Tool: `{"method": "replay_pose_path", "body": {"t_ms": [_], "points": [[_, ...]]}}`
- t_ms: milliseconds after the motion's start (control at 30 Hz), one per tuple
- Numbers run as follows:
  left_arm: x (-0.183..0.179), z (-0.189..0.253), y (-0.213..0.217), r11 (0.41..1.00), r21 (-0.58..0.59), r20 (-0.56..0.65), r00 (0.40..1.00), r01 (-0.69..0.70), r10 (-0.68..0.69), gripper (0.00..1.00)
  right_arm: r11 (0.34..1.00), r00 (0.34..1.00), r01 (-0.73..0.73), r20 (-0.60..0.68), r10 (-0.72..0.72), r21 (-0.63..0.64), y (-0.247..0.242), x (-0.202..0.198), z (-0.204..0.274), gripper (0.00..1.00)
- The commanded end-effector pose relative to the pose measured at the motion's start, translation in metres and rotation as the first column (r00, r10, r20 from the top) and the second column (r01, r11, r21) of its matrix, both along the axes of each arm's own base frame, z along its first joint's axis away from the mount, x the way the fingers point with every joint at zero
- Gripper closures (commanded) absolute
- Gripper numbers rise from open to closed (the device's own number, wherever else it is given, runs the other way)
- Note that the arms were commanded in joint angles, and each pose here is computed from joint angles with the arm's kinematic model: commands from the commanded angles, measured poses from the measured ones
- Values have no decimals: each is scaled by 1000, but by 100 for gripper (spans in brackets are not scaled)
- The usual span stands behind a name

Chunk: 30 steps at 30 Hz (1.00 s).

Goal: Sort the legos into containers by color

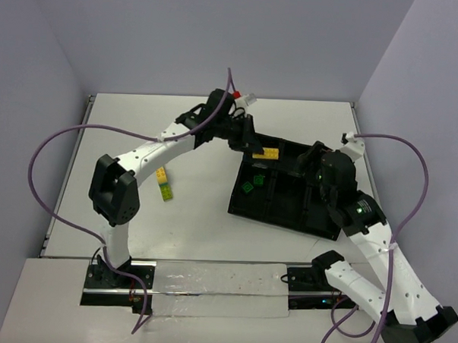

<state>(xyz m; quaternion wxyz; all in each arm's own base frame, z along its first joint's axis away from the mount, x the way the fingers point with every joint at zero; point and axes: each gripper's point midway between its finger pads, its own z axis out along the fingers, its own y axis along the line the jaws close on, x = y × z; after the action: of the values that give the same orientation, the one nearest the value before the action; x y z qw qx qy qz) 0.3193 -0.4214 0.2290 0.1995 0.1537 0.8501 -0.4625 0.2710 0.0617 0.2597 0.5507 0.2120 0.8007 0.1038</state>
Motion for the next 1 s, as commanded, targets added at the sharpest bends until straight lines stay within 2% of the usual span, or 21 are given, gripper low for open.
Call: {"method": "replay_pose_path", "body": {"t_ms": [0, 233, 300, 333, 400, 533, 633, 800, 900, 967], "points": [[-47, -4, -42, 981, -35, -10, 982, 189, -189, 100, 995, 991, 94, 97, -98, 41, -21, -9, 32, 25], [-67, -30, -71, 972, -37, -63, 971, 231, -233, 100, 996, 985, 84, 147, -89, 43, -27, -19, 57, 25], [-67, -34, -77, 972, -42, -84, 968, 233, -236, 96, 997, 988, 67, 138, -71, 30, -25, -20, 58, 25], [-65, -36, -79, 972, -41, -93, 968, 231, -234, 82, 998, 989, 61, 130, -64, 27, -24, -20, 56, 24], [-66, -38, -82, 971, -43, -105, 965, 235, -239, 46, 999, 991, 41, 123, -44, 27, -20, -20, 54, 24], [-66, -26, -84, 970, -58, -74, 968, 234, -238, 1, 999, 993, 20, 116, -23, 26, -17, -20, 51, 24], [-63, -14, -82, 974, -51, -46, 973, 222, -224, 1, 1000, 994, -3, 109, 0, 29, -12, -20, 49, 24], [-41, 8, -53, 993, 65, 68, 992, 99, -103, 1, 1000, 994, -15, 111, 12, 23, -10, -19, 51, 24], [-12, 4, -1, 980, 182, 107, 992, -82, 63, 4, 1000, 994, -26, 105, 24, 14, -8, -17, 49, 24], [2, -2, 40, 958, 224, 95, 982, -179, 161, 11, 999, 995, -38, 97, 37, 9, -5, -14, 47, 24]]}}
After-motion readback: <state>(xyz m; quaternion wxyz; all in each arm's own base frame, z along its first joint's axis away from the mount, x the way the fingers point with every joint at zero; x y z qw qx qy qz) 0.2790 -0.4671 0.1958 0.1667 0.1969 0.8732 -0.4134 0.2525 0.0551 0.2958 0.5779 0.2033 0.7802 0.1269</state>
